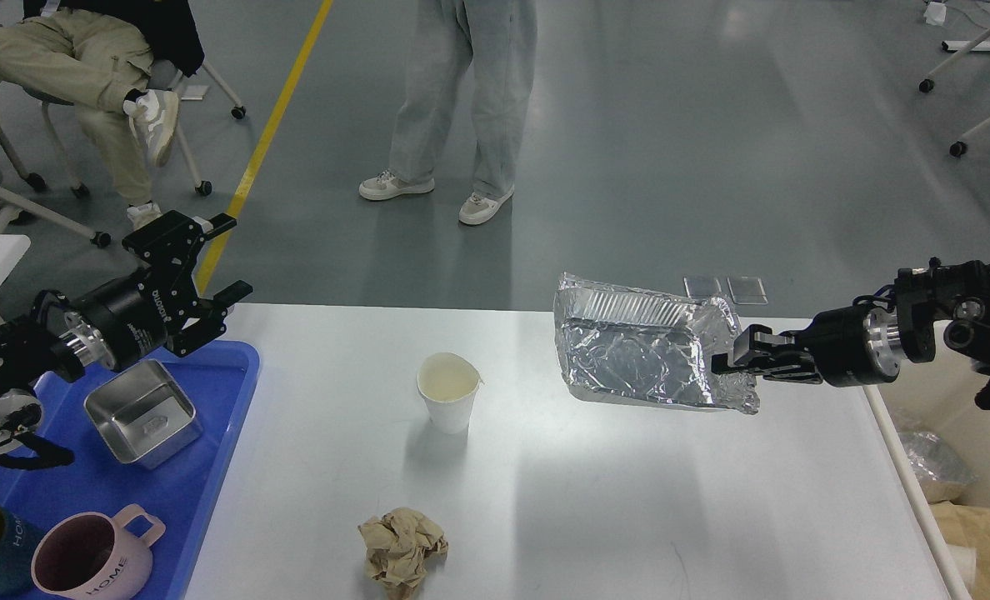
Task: Tidy desktop
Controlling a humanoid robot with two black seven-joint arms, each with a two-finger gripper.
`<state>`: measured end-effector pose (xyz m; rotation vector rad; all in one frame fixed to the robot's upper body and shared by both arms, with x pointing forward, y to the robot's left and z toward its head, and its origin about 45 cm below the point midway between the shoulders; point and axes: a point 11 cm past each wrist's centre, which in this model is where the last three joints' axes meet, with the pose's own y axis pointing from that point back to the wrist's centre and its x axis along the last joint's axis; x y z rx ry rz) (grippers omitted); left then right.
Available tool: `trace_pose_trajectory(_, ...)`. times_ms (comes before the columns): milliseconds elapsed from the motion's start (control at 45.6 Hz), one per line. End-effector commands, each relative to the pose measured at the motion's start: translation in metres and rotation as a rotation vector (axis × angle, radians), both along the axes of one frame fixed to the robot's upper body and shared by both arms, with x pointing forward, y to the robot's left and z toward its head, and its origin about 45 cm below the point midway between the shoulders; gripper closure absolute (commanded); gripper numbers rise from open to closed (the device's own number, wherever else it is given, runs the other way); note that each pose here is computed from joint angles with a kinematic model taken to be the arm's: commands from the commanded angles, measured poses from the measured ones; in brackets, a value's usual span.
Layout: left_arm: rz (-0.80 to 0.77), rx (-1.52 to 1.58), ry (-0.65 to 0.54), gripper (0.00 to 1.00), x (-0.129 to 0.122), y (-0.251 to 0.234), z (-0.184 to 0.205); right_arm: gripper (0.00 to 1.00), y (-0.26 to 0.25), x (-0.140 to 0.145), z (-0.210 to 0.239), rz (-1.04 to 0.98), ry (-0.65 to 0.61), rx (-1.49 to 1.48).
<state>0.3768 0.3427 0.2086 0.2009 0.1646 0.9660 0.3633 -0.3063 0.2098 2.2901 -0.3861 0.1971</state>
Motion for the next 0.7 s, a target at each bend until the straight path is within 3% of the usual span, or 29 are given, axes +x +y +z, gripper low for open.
trace_pose_trajectory(0,-0.076,0.136,0.037,0.04,-0.025,0.005,-0.005,1.0,-0.001,-0.001,-0.001,-0.003,0.001,0.0)
trace_pose_trajectory(329,-0.272,0.536,-0.003,0.06,-0.097,0.008,-0.002,1.0,0.001,-0.003,-0.003,0.005,0.007,0.002)
trace_pose_trajectory(680,-0.409,0.725,-0.133,0.07,-0.128,0.028,0.04,1.0,0.001,-0.006,-0.006,0.004,0.015,0.005)
